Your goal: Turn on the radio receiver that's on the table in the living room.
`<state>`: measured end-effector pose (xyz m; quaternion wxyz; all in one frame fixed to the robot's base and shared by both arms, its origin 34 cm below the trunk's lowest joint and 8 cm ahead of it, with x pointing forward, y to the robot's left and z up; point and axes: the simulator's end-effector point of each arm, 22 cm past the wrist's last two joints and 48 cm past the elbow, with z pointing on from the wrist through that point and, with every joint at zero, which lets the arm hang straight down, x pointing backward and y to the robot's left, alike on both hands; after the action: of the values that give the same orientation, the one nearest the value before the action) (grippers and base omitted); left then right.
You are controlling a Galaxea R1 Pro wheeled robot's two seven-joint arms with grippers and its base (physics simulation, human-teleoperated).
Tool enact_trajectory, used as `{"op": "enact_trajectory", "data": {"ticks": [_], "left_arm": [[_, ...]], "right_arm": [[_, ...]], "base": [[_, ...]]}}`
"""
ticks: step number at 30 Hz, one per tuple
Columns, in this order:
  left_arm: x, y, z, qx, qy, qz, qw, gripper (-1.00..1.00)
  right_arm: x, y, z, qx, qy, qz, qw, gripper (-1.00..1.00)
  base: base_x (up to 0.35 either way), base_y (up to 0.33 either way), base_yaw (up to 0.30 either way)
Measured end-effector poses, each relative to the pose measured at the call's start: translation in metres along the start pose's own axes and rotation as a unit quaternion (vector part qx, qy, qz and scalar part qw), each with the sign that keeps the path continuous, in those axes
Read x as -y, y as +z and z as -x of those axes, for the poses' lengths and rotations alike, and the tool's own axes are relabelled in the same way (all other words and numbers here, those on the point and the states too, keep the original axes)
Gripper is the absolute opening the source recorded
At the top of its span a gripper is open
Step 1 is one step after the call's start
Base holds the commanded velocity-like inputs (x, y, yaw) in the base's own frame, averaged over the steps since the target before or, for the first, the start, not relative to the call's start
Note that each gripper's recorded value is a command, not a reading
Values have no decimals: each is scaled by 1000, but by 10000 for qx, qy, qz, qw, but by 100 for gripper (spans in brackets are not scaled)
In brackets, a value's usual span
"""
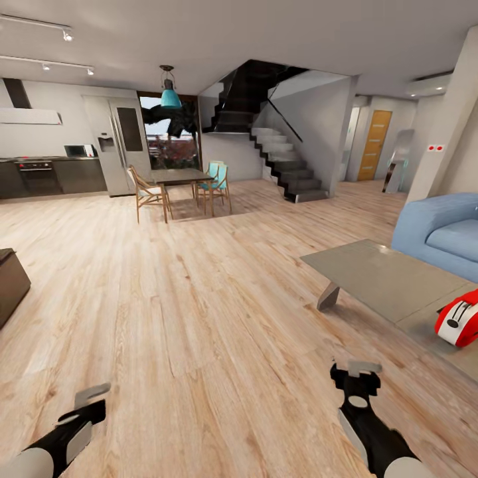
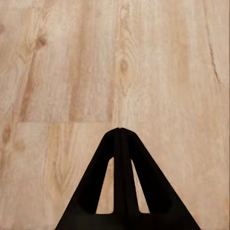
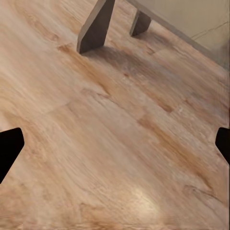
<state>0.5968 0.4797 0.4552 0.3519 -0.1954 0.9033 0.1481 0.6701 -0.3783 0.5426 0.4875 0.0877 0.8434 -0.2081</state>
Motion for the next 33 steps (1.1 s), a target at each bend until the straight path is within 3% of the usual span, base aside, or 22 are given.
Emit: {"op": "enact_trajectory", "data": {"ticks": [3, 5, 10, 17, 21, 26, 33], "left_arm": [[-46, 0, -33, -120, 74, 403, 9991, -100], [-64, -3, -52, -228, 132, 552, 9981, -100], [-90, -13, -103, -562, 302, 738, 9952, -100], [-123, -41, -193, -1171, 602, 879, 9874, -100], [-140, -59, -236, -1466, 753, 937, 9819, -100], [-138, -68, -258, -1613, 797, 898, 9796, -100], [-66, -83, -293, -1826, 694, 432, 9798, -100]], "right_arm": [[13, 2, -41, -342, -264, -4, 9991, 100], [10, -1, -70, -622, -411, 190, 9970, 100], [0, -16, -138, -1322, -590, 725, 9868, 100], [15, -53, -227, -2303, -880, 785, 9659, 100], [23, -71, -258, -2661, -980, 764, 9559, 100], [24, -83, -275, -2875, -1018, 779, 9492, 100], [25, -90, -283, -2992, -1030, 784, 9454, 100]], "base": [[0, 0, 0], [0, 0, 0], [0, 0, 0], [0, 0, 0], [0, 0, 0], [0, 0, 0], [0, 0, 0]]}}
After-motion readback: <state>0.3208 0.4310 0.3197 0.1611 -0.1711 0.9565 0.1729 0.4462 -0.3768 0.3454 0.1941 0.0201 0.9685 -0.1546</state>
